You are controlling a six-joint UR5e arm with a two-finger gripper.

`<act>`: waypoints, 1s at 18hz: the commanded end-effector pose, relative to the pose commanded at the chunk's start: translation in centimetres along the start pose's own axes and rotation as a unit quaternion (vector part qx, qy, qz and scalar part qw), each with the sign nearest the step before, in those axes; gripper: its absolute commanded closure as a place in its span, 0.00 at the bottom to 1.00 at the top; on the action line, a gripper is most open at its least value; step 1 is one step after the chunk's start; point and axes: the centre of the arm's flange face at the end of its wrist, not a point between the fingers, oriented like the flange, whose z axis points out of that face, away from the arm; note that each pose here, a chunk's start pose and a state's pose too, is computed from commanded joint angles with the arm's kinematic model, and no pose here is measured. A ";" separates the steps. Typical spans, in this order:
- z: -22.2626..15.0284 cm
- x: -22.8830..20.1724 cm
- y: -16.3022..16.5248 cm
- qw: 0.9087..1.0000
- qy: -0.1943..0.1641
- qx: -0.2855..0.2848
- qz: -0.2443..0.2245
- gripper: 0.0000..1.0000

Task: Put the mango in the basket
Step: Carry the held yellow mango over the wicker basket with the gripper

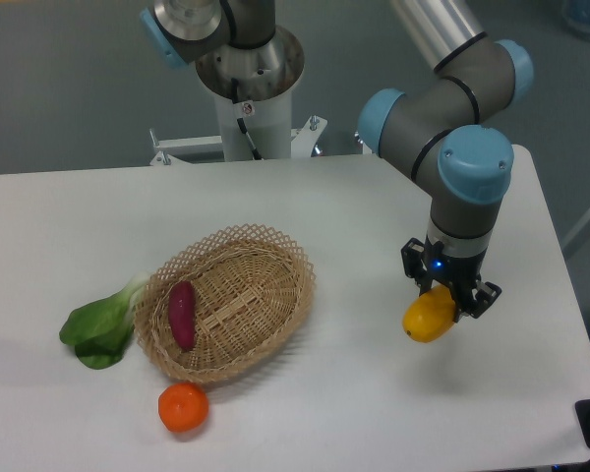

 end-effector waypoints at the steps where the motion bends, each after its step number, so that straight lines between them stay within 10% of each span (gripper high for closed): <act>1: 0.0 0.0 0.0 1.000 -0.001 0.000 0.000 0.40; 18: 0.0 3.8 -4.0 1.000 0.010 0.007 -0.012 0.40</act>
